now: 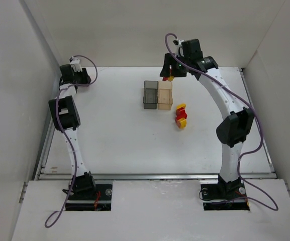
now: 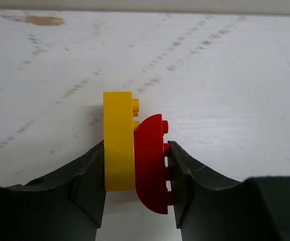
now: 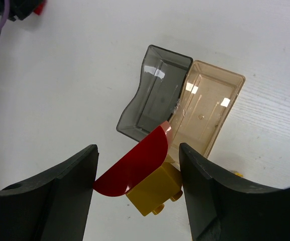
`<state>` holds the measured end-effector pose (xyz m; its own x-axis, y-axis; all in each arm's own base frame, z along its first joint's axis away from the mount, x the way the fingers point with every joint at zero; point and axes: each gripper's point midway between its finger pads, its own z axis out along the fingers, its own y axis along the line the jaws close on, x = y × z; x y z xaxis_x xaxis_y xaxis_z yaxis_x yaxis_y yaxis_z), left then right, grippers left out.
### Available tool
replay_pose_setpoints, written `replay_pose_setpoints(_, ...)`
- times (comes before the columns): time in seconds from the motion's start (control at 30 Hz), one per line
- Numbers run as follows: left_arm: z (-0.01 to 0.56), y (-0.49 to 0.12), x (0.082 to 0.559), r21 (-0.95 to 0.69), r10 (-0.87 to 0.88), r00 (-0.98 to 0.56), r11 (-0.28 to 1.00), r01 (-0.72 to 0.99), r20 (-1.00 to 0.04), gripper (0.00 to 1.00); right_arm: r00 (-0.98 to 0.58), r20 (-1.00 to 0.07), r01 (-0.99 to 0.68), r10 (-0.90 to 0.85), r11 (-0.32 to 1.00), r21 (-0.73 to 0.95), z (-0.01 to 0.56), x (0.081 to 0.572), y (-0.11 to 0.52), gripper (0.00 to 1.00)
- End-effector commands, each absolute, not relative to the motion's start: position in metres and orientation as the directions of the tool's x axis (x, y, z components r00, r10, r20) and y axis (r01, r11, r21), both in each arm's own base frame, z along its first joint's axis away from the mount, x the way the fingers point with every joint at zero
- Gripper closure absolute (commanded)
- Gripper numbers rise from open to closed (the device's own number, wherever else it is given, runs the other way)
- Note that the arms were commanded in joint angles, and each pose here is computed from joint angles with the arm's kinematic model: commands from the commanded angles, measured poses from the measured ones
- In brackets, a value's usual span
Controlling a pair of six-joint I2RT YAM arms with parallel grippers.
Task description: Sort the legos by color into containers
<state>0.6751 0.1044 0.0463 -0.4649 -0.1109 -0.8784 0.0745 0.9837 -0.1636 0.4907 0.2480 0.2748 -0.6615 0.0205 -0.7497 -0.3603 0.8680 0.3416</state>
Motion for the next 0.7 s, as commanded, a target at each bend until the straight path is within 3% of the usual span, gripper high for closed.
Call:
replay_pose_setpoints(0.0, 0.141, 0.055, 0.660, -0.094, 0.018, -0.298, 0.929, 0.358, -0.954, 1.00, -0.668, -0.743, -0.323, 0.039, 0.885, 0.336, 0.273, 0.482, 0.234, 0.98)
replay_pose_setpoints(0.13, 0.185, 0.007, 0.625, -0.019, 0.126, -0.243, 0.854, 0.519, -0.962, 1.00, -0.685, -0.711, -0.218, 0.159, 0.887, 0.408, 0.264, 0.464, 0.206, 0.99)
replay_pose_setpoints(0.3, 0.187, -0.043, 0.577, -0.096, 0.157, -0.318, 0.750, 0.655, -0.935, 1.00, -0.765, -0.606, -0.041, 0.217, 0.923, 0.382, 0.207, 0.435, 0.179, 0.99)
replay_pose_setpoints(0.47, 0.193, -0.079, 0.513, -0.106, 0.245, -0.326, 0.631, 0.769, -0.913, 1.00, -0.739, -0.491, 0.186, 0.462, 0.840, 0.510, 0.160, 0.432, 0.122, 0.95)
replay_pose_setpoints(0.53, 0.212, -0.100, 0.489, -0.080, 0.284, -0.271, 0.542, 0.837, -0.920, 1.00, -0.724, -0.500, 0.268, 0.476, 0.861, 0.432, 0.139, 0.437, 0.093, 0.92)
replay_pose_setpoints(0.57, 0.206, -0.107, 0.467, -0.127, 0.305, -0.313, 0.504, 0.854, -0.899, 1.00, -0.730, -0.500, 0.294, 0.465, 0.875, 0.384, 0.129, 0.437, 0.082, 0.92)
replay_pose_setpoints(0.67, 0.226, -0.126, 0.436, 0.031, 0.409, -0.120, 0.345, 0.938, -0.905, 1.00, -0.785, -0.490, 0.299, 0.379, 0.924, 0.237, 0.101, 0.438, 0.060, 0.79)
